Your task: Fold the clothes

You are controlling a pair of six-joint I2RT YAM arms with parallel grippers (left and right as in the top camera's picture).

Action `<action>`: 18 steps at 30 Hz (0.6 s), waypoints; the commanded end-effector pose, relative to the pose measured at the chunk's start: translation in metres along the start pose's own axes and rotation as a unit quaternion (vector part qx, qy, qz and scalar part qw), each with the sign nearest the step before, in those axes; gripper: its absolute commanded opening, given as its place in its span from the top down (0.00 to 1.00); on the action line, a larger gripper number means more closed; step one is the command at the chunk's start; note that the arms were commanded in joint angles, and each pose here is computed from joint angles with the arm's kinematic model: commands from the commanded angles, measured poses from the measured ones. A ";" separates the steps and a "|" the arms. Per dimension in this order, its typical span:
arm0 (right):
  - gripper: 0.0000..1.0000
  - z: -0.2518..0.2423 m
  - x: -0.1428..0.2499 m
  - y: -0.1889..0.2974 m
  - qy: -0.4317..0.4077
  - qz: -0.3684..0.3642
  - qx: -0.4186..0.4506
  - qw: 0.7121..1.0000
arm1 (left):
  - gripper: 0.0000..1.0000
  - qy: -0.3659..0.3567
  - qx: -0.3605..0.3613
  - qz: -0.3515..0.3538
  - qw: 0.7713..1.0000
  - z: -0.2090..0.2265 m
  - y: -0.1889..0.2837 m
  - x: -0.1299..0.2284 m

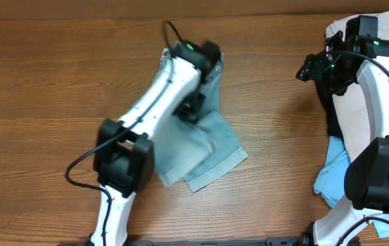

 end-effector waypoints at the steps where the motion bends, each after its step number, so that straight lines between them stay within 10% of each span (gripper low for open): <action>1: 0.23 0.005 0.000 0.012 0.004 -0.012 -0.009 1.000 | 0.96 0.086 -0.034 -0.030 0.995 0.072 0.033 0.003; 12: 0.24 0.085 0.050 -0.001 0.085 0.045 -0.087 0.992 | 0.96 0.249 -0.014 0.011 0.968 0.222 0.011 0.080; 18: 0.24 0.133 0.082 -0.011 0.130 0.047 -0.094 0.986 | 0.96 0.404 -0.004 0.036 0.914 0.283 -0.009 0.140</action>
Point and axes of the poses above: each gripper's point midway between its finger pads, its own y axis back along the fingers, its own z axis along the line the jaws close on, x = y × z, the point moved 1 cm from there along y, back along the fingers, and after that the axes turned 13 degrees about -y, right-handed, at the moved point
